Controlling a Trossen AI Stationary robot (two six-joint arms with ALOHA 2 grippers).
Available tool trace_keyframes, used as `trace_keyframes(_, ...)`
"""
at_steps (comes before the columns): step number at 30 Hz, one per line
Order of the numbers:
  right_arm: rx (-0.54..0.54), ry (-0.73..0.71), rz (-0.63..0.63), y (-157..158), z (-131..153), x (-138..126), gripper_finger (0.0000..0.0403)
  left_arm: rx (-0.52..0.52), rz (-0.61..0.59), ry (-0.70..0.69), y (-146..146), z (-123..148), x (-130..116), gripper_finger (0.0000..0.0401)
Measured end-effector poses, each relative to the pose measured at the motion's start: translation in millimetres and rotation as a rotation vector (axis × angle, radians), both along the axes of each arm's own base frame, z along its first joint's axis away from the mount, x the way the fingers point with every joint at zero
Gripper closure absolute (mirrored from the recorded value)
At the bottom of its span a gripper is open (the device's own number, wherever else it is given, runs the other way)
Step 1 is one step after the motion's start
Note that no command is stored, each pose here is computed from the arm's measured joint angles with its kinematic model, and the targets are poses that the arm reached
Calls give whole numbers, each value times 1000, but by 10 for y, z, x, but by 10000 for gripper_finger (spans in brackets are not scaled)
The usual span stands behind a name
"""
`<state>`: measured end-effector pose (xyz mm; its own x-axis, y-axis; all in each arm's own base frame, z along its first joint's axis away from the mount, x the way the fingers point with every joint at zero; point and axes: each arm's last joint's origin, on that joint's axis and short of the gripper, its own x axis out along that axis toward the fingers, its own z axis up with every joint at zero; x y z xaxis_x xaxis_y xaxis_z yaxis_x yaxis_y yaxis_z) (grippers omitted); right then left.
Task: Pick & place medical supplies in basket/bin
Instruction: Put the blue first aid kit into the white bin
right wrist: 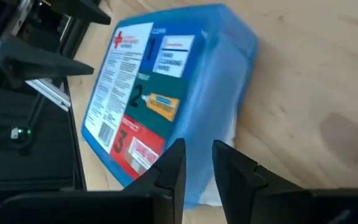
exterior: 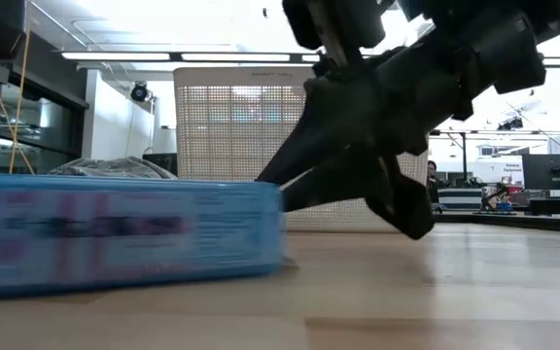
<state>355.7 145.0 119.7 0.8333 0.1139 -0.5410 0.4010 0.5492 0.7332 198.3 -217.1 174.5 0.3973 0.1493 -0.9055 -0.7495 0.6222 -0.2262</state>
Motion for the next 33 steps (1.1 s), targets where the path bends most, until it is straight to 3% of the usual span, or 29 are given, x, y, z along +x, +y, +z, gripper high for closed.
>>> trace_keyframes(11, 2, -4, 113, 95, 7, 339, 332, -16, 1, -15, -15, 4, 13, 20)
trace_keyframes(23, -4, 17, 134, 105, -3, 332, 331, -47, -5, 47, -16, -1, -13, 20)
trace_keyframes(33, -3, 5, 136, 106, 6, 338, 331, -78, -9, -17, -59, 10, 33, 20)
